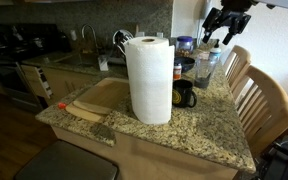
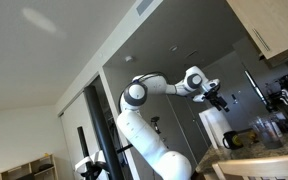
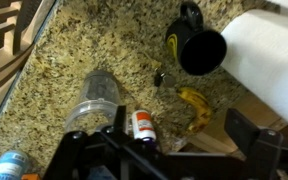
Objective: Put the cup in the black bowl
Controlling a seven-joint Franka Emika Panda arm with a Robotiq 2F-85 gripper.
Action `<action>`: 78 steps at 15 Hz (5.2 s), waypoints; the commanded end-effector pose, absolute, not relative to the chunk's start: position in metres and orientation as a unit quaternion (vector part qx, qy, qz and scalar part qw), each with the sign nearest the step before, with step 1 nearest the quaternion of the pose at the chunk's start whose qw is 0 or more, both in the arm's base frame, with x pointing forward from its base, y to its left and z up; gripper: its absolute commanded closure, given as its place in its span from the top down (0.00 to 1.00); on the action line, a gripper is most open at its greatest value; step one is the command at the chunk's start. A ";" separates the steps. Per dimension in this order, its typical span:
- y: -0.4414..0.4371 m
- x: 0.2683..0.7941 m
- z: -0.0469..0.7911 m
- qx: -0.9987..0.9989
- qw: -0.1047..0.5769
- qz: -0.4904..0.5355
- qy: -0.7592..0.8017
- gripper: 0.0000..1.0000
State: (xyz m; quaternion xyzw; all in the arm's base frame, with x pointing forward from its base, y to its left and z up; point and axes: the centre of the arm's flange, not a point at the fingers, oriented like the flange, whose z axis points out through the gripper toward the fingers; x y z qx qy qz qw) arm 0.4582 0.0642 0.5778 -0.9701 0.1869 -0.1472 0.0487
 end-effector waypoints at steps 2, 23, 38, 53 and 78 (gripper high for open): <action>0.033 0.483 0.559 -0.961 0.048 -0.137 0.234 1.00; -0.035 0.520 0.525 -0.902 0.012 -0.152 0.404 1.00; -0.044 0.531 0.472 -0.905 0.002 -0.087 0.416 1.00; -0.050 0.533 0.462 -0.903 0.001 -0.078 0.423 1.00; -0.135 0.516 0.598 -0.889 -0.076 -0.255 0.374 0.03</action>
